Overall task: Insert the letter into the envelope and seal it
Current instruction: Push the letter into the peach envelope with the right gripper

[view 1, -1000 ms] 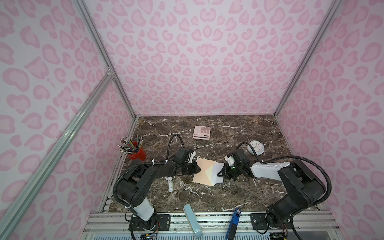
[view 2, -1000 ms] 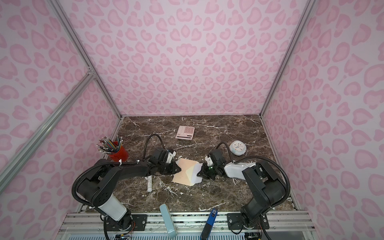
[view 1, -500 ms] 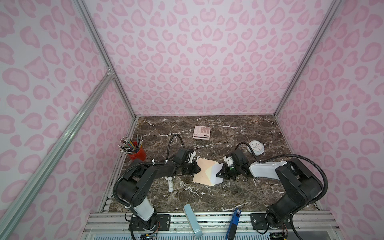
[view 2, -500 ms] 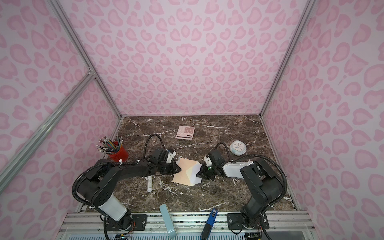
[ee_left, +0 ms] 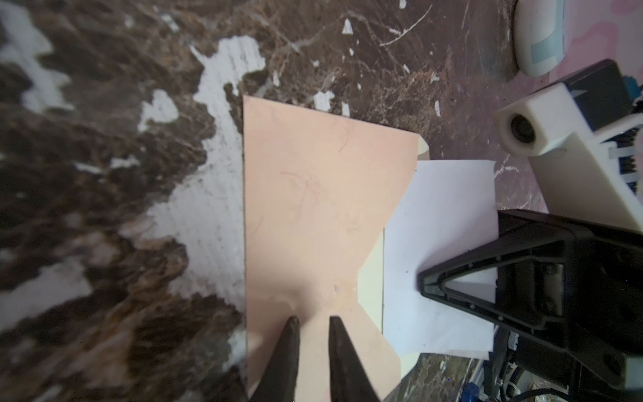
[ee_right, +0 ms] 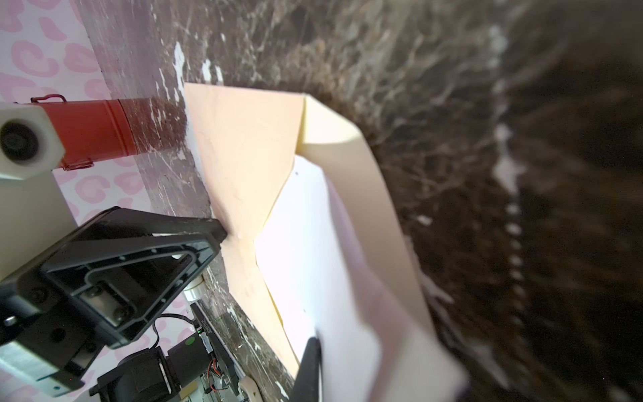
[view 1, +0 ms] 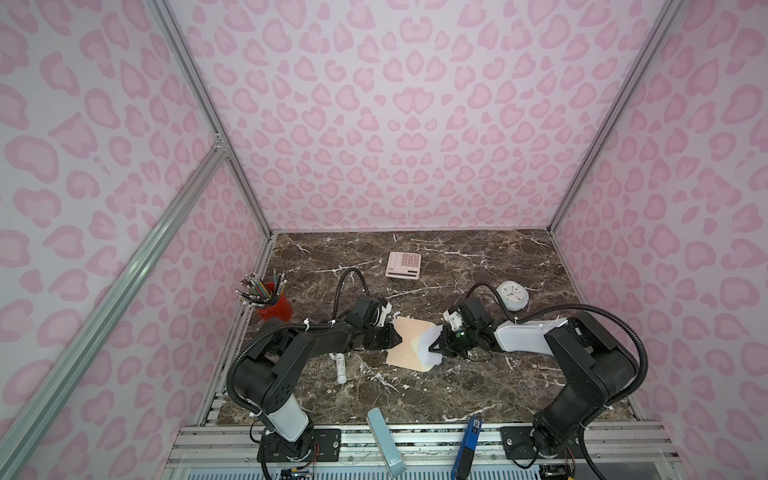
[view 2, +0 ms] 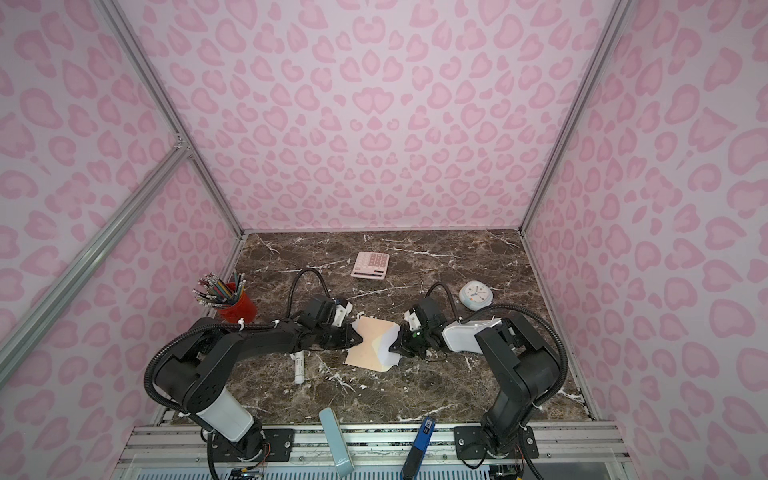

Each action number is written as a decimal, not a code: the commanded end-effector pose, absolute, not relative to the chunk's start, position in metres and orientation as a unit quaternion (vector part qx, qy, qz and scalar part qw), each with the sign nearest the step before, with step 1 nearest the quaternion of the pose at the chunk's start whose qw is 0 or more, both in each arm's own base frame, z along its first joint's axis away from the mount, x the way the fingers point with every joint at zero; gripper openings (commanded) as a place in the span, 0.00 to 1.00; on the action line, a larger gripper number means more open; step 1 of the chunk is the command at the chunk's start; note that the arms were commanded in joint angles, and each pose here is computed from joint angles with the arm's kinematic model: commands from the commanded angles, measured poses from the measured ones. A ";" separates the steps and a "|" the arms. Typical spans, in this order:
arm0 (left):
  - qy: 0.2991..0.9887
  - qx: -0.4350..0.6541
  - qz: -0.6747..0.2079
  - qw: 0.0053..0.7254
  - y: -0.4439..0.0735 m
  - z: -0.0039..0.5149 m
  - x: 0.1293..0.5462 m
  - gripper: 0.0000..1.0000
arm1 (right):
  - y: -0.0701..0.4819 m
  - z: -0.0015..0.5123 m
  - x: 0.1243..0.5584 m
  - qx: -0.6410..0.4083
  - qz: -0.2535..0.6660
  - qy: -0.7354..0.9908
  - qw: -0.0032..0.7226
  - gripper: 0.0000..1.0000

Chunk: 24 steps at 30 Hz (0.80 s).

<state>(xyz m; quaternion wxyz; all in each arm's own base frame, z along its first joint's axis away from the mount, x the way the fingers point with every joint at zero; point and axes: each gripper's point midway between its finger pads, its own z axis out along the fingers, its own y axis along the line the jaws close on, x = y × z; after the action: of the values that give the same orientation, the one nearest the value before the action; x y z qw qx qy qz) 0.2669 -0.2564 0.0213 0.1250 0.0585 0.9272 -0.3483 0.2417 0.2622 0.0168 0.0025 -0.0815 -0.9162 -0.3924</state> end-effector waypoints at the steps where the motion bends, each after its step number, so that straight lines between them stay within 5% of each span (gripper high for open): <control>1: 0.929 0.060 -0.347 0.113 -0.255 0.018 0.262 0.20 | 0.268 0.019 0.246 -0.077 -0.401 -0.913 -0.003 0.07; 16: 0.926 0.061 -0.353 0.118 -0.256 0.026 0.262 0.19 | 0.279 0.017 0.247 -0.076 -0.406 -0.911 -0.003 0.11; 24: 0.920 0.065 -0.361 0.140 -0.256 0.052 0.263 0.30 | 0.267 0.023 0.245 -0.062 -0.373 -0.926 -0.015 0.27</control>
<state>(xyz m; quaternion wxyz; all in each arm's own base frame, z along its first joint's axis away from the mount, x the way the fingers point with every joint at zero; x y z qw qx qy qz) 0.2630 -0.2565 0.0443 0.1350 0.0643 0.9205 -0.3609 0.2480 0.2748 0.0266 -0.0130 -0.0673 -0.9159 -0.3956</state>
